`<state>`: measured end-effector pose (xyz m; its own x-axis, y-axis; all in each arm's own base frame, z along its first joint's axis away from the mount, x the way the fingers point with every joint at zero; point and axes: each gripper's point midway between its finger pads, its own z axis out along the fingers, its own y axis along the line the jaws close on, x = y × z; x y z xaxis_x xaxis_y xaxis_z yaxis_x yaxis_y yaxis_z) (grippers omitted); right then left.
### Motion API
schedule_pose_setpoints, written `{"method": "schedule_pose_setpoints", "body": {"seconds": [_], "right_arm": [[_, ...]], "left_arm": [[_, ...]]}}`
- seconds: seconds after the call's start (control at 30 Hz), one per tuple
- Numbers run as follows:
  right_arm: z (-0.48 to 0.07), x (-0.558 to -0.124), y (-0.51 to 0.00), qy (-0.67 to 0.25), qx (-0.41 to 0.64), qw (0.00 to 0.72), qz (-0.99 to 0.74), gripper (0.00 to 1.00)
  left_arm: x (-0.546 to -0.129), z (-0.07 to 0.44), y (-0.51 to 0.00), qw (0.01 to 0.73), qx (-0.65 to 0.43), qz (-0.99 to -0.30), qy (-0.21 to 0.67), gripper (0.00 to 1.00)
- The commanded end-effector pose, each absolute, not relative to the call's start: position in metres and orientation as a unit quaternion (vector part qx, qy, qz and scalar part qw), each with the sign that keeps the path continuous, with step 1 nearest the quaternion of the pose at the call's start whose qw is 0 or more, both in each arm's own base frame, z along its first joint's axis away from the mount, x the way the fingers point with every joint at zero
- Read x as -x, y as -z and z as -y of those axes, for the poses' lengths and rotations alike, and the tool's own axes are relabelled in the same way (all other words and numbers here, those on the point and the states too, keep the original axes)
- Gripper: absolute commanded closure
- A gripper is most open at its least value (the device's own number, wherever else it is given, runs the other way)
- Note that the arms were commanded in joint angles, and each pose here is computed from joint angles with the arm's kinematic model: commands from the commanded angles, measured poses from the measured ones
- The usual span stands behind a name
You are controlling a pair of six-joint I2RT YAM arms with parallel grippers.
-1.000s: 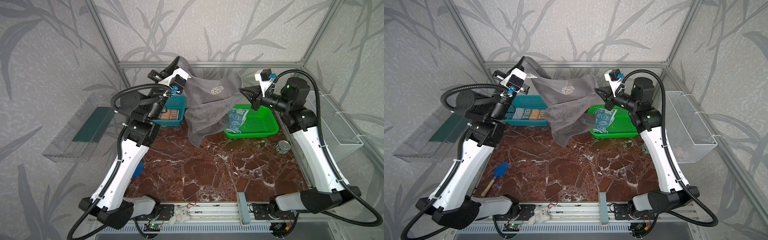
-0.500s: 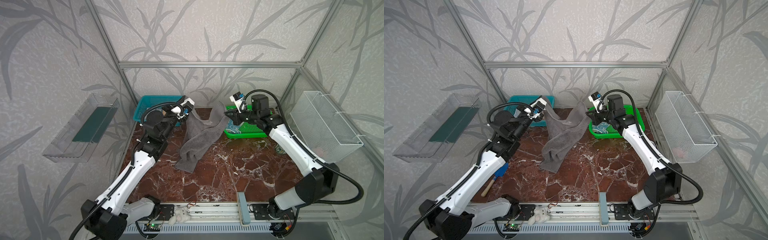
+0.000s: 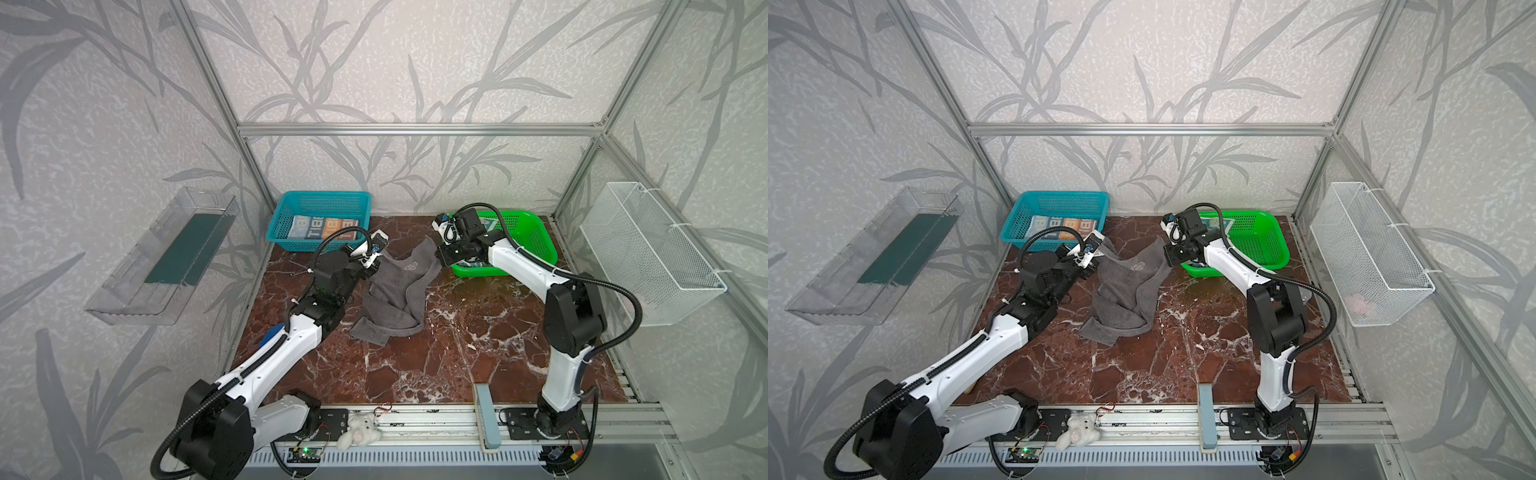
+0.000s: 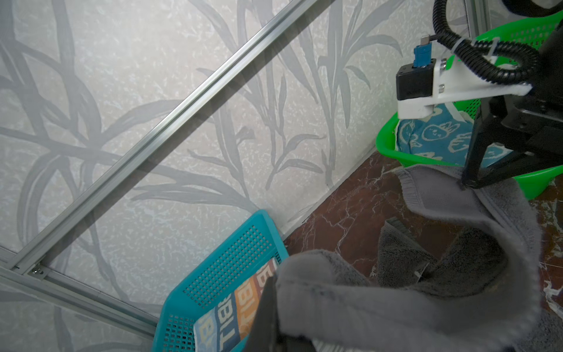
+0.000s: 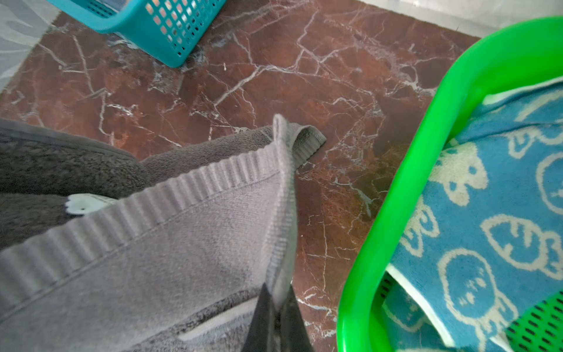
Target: Fold and stack the towels
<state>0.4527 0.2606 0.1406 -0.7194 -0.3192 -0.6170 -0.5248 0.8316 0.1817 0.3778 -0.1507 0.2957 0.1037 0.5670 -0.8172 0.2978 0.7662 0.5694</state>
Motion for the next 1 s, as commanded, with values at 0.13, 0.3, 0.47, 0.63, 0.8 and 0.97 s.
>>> {"method": "schedule_pose_setpoints", "body": {"seconds": [0.13,0.3,0.47,0.63,0.8,0.97], "right_arm": [[-0.245,-0.466,-0.126,-0.104,0.190,0.274,-0.937,1.00],[-0.228,-0.473,-0.116,-0.058,0.175,0.256,-0.949,1.00],[-0.206,-0.480,-0.114,-0.031,0.156,0.248,-0.956,1.00],[-0.184,-0.487,-0.115,-0.016,0.141,0.251,-0.958,1.00],[-0.161,-0.494,-0.114,0.004,0.128,0.252,-0.959,1.00],[-0.143,-0.504,-0.116,0.019,0.119,0.260,-0.958,1.00]], "left_arm": [[-0.381,0.153,-0.289,0.671,-0.297,-0.674,-0.083,1.00],[-0.388,0.162,-0.279,0.667,-0.296,-0.680,-0.071,1.00],[-0.394,0.178,-0.272,0.667,-0.301,-0.679,-0.055,1.00],[-0.404,0.195,-0.266,0.669,-0.303,-0.677,-0.042,1.00],[-0.412,0.208,-0.264,0.672,-0.306,-0.674,-0.035,1.00],[-0.419,0.214,-0.264,0.673,-0.307,-0.672,-0.035,1.00]]}}
